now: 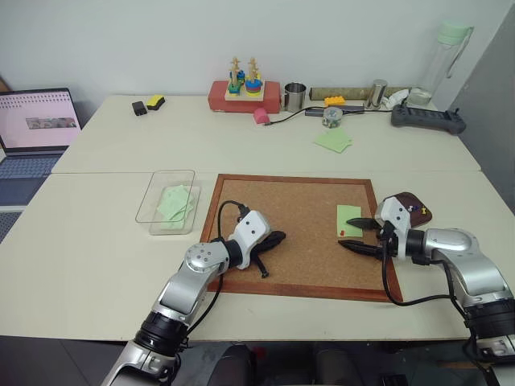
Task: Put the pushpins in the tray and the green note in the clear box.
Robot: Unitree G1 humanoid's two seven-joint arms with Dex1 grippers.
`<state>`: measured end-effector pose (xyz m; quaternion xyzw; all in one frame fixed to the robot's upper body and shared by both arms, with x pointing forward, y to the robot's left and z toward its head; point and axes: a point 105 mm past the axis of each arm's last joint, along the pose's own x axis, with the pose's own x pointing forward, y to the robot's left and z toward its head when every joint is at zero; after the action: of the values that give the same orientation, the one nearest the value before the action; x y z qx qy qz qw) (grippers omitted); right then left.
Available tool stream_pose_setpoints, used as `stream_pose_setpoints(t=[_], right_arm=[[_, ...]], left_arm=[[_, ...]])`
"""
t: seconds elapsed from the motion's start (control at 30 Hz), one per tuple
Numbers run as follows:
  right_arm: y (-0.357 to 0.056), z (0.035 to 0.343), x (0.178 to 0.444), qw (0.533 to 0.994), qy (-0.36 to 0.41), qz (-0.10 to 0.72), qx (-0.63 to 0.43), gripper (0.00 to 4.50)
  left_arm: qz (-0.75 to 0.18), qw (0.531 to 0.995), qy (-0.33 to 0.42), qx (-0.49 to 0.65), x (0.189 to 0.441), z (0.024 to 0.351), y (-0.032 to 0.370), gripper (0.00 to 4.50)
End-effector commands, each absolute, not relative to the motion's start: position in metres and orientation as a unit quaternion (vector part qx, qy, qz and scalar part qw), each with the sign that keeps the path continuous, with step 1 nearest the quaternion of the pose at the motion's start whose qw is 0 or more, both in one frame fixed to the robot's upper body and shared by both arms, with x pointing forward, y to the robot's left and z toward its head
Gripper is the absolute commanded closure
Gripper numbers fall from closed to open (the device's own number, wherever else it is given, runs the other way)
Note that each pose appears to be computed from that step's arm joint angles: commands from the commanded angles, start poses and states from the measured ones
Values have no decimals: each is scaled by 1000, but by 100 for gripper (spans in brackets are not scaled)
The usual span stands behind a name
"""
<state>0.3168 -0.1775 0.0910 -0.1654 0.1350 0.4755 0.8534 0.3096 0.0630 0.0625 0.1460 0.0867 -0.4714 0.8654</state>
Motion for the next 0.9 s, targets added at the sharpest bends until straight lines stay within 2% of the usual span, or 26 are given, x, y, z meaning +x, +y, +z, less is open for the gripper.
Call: stream_pose_setpoints(t=[0.03,0.37,0.47,0.9], right_arm=[[-173,99,324,855,109,478,-171,180],[-173,99,324,850,103,488,-169,395],[-172,101,322,848,97,492,-173,446],[-161,145,315,829,42,522,-198,446]], left_arm=[[-479,852,152,148,298,30,67,450],[-479,852,153,147,297,29,68,450],[-478,852,154,146,297,28,68,450],[-477,853,159,141,296,25,66,450]])
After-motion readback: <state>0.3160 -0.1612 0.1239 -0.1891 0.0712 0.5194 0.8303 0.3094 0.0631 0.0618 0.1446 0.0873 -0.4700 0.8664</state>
